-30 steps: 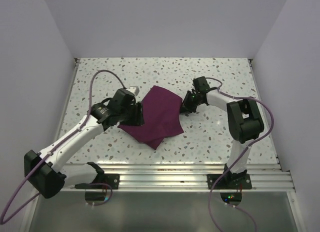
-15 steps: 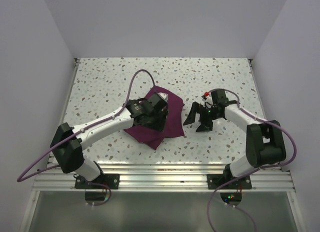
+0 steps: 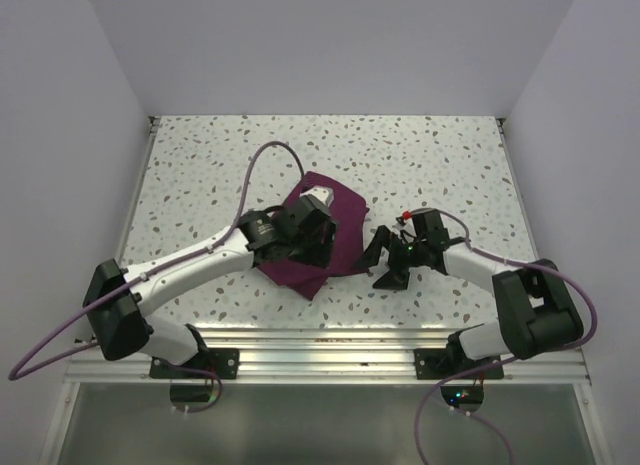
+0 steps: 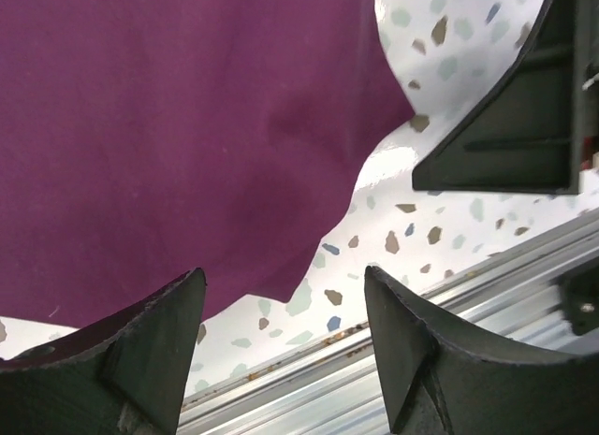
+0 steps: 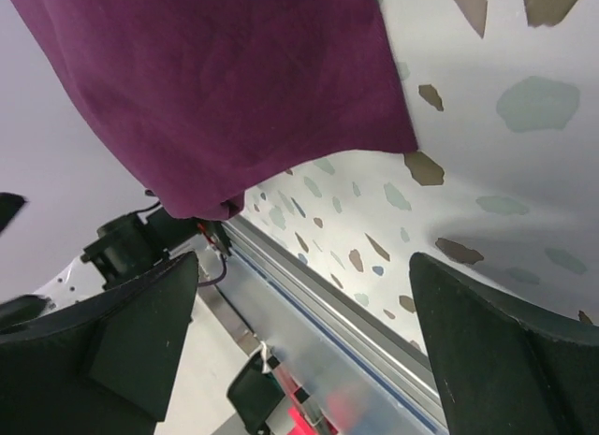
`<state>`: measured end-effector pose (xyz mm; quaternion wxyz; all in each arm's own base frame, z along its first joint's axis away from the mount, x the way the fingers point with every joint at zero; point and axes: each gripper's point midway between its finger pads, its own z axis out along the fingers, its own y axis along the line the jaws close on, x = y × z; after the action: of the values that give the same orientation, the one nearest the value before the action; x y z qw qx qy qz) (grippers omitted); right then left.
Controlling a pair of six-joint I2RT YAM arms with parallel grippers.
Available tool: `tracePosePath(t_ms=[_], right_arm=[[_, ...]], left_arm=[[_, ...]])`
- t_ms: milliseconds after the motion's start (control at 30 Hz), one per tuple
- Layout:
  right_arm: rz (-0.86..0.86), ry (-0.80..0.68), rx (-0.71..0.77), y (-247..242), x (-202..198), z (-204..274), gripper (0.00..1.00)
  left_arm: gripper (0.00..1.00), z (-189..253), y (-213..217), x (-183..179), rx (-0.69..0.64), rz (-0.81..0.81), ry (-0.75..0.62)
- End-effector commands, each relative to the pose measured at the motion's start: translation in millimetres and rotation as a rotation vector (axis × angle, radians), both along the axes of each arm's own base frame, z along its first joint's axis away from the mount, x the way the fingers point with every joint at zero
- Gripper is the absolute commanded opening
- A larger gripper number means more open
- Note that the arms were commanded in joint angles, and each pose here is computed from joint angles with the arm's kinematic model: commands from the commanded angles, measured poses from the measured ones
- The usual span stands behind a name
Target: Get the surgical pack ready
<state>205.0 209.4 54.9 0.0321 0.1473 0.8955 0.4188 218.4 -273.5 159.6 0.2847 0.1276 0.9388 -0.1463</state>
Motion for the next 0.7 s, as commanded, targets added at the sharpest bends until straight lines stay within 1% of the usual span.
tracePosePath(t_ms=[0, 167, 333, 467, 667], right_arm=[[-0.036, -0.063, -0.036, 0, 23, 13, 0.99], [0.007, -0.045, -0.075, -6, 10, 7, 0.99], [0.006, -0.022, -0.074, -10, -5, -4, 0.99], [0.003, -0.027, -0.073, -12, -10, -4, 0.99], [0.002, -0.033, -0.075, -13, -11, -4, 0.99]], left_arm=[[0.73, -19, -12, 4, 0.076, -0.016, -0.067], [0.74, -40, -20, 8, 0.149, -0.025, -0.073], [0.75, -52, -19, 18, 0.224, -0.004, -0.096], [0.75, -65, -20, 22, 0.286, -0.034, -0.099], [0.75, -72, -31, 24, 0.278, -0.092, -0.093]])
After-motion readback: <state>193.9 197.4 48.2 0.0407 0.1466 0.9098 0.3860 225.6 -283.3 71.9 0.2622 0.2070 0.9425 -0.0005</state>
